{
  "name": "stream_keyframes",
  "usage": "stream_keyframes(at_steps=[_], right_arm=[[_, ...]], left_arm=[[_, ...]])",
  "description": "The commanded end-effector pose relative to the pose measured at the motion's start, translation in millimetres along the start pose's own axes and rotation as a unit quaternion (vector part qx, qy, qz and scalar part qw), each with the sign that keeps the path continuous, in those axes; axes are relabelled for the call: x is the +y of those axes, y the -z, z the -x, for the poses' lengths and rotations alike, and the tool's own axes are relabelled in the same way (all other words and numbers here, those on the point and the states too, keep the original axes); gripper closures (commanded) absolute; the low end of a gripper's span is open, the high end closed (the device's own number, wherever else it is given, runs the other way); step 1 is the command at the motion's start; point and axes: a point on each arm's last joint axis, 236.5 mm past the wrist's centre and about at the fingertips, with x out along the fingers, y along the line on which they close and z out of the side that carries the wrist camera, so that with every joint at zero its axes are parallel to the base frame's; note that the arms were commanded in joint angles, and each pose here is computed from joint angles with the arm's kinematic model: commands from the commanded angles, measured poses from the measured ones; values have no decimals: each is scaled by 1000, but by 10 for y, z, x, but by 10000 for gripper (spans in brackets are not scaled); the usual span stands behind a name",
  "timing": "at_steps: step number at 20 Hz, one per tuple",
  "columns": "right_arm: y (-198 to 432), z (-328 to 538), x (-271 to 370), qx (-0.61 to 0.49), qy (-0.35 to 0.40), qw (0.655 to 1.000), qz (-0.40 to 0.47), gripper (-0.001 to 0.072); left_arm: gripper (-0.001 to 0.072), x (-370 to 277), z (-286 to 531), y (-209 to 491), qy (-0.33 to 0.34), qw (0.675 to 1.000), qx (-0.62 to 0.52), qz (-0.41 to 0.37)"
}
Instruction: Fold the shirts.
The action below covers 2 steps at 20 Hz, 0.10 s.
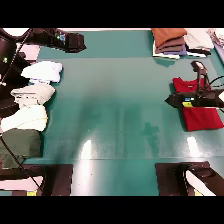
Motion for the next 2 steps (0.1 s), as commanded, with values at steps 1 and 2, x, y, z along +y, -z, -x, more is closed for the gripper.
stream_keyframes(at_steps=[1,2], right_arm=[[26,-16,145,1,-11,1000,19,698],[-4,19,158,-9,-12,1000,21,698]], left_arm=[[681,0,0,-2,0,1000,0,0],[681,0,0,-2,0,1000,0,0]])
